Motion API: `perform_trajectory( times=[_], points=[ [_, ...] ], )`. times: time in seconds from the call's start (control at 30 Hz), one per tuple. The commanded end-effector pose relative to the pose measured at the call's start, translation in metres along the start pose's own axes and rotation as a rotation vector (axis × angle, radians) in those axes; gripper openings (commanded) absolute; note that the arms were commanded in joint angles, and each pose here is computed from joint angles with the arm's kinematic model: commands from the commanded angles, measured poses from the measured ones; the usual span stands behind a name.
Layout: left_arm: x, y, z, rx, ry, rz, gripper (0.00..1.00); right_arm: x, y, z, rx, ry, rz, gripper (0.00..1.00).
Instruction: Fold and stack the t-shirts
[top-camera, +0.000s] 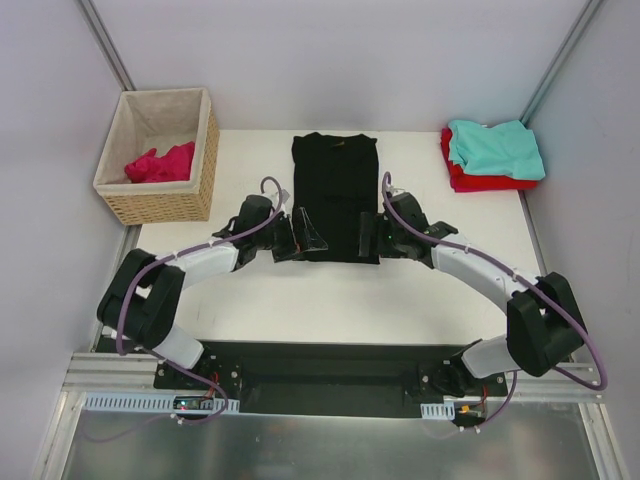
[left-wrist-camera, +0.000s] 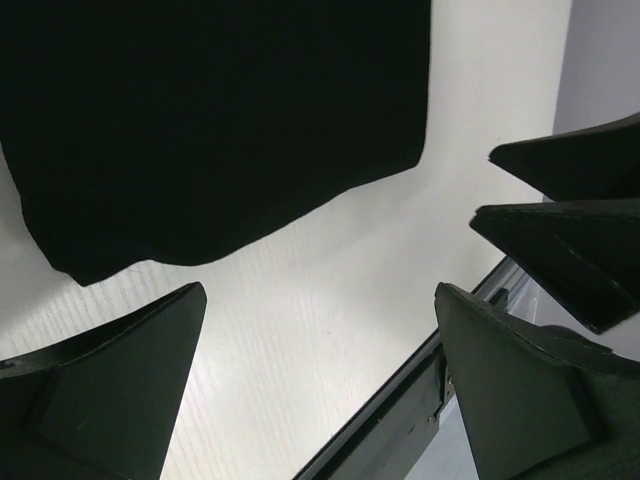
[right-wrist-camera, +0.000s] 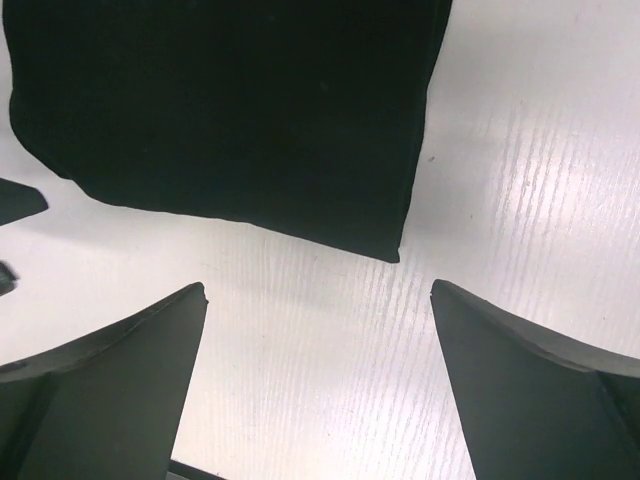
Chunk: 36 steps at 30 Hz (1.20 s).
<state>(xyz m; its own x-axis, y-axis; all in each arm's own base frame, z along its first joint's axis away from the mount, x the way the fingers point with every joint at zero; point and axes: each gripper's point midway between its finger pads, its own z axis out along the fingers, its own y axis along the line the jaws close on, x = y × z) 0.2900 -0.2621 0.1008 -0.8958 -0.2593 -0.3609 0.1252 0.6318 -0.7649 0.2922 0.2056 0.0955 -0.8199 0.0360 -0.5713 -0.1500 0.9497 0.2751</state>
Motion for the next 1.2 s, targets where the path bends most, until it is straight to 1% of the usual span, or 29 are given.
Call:
perform_trajectory(
  times=[0.0, 0.3, 0.43, 0.57, 0.77, 0.83, 0.97, 1.17],
  points=[
    [-0.005, -0.002, 0.013, 0.030, -0.012, 0.025, 0.99, -0.009, 0.006, -0.002, -0.025, -0.049, 0.030, 1.00],
    [0.014, 0.018, -0.004, -0.037, -0.009, 0.045, 0.99, 0.031, -0.016, 0.016, 0.017, 0.012, 0.063, 0.99],
    [0.022, 0.024, -0.013, -0.052, -0.010, 0.036, 0.99, 0.039, -0.021, 0.021, 0.025, 0.023, 0.074, 0.99],
    [0.025, 0.037, -0.026, -0.104, -0.028, 0.048, 0.99, 0.038, -0.023, 0.020, 0.022, 0.015, 0.077, 1.00],
    [0.021, 0.080, -0.035, -0.230, -0.067, -0.018, 0.99, 0.036, -0.025, 0.018, 0.022, 0.008, 0.083, 0.99],
    [0.015, 0.088, -0.036, -0.244, -0.082, -0.034, 0.99, 0.035, -0.025, 0.016, 0.019, 0.001, 0.083, 0.99],
    [0.005, 0.094, -0.025, -0.236, -0.087, -0.048, 0.99, 0.030, -0.027, 0.014, 0.018, -0.014, 0.097, 0.99],
    [-0.009, 0.095, -0.008, -0.168, -0.101, -0.084, 0.97, 0.017, -0.032, 0.009, 0.001, -0.048, 0.130, 0.99]
  ],
)
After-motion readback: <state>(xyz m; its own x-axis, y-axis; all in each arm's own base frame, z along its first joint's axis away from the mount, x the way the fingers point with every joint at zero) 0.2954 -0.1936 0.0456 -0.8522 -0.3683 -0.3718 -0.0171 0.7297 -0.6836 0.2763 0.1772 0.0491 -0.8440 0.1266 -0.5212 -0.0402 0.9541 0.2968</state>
